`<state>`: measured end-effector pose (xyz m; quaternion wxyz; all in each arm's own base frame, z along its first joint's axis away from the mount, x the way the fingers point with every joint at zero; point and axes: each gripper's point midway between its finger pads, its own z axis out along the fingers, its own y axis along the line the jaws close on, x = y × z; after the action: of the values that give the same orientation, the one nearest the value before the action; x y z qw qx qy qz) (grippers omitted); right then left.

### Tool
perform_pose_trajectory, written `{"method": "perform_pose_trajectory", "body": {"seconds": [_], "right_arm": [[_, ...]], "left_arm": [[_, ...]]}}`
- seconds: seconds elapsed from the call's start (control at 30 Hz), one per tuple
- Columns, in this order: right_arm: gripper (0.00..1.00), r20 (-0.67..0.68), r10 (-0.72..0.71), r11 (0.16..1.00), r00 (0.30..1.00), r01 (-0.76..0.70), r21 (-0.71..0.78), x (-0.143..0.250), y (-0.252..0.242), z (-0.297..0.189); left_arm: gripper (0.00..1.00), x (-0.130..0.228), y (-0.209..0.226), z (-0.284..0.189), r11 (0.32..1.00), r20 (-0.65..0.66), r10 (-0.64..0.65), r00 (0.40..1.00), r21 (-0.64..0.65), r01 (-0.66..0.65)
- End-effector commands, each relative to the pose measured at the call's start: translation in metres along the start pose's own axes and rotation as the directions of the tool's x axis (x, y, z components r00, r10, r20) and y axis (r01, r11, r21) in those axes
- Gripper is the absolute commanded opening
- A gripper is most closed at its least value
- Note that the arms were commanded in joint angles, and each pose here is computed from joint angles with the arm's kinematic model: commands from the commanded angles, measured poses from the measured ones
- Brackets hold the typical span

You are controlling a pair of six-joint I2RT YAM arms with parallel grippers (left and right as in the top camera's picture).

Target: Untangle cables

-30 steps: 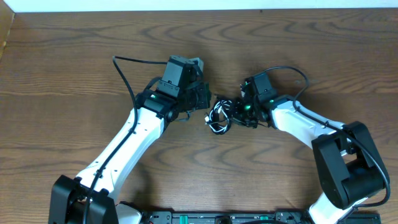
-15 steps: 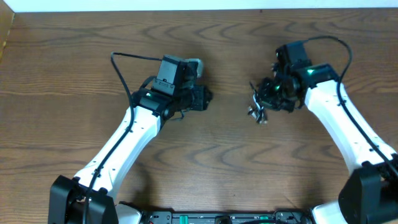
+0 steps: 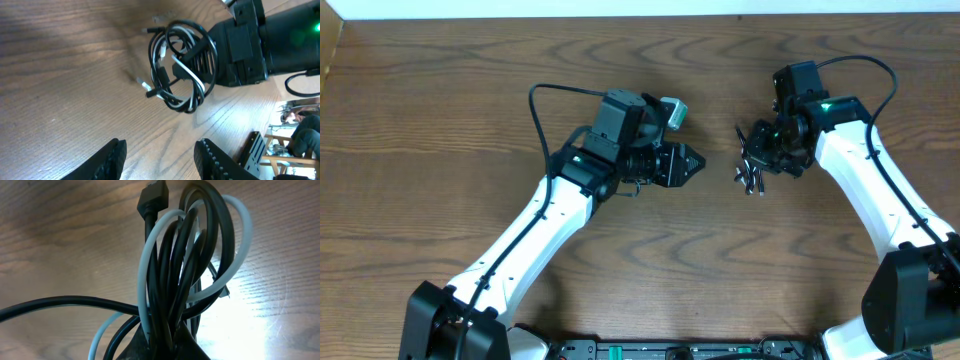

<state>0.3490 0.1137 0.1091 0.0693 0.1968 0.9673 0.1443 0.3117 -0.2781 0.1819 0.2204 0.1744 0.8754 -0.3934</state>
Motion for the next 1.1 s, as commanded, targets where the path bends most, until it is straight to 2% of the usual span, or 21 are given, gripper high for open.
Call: {"method": "perform_pose_trajectory", "body": {"seconds": [0.0,0.4,0.6,0.87,1.07], "right_arm": [[0.01,-0.011,0.043,0.999,0.999,-0.043,0.000,-0.002,0.001,0.009],[0.01,-0.098,0.099,0.995,0.990,-0.096,0.032,-0.004,-0.004,0.071],[0.01,-0.191,0.116,0.993,0.975,-0.111,0.034,0.008,-0.007,0.100],[0.01,-0.232,0.091,0.994,0.968,-0.101,-0.034,0.010,0.002,0.102],[0.01,-0.249,0.087,0.991,0.964,-0.109,-0.073,0.008,0.002,0.099]], "left_arm": [[0.48,0.000,0.008,0.009,0.997,0.010,-0.050,0.999,-0.061,0.051],[0.47,0.007,0.027,0.043,0.973,0.030,-0.140,0.990,-0.179,0.143],[0.46,0.006,0.028,0.065,0.975,0.039,-0.155,0.987,-0.156,0.159],[0.43,0.012,0.023,0.091,0.979,0.029,-0.148,0.989,-0.134,0.151],[0.41,0.021,0.032,0.100,0.968,0.025,-0.166,0.986,-0.187,0.167]]}}
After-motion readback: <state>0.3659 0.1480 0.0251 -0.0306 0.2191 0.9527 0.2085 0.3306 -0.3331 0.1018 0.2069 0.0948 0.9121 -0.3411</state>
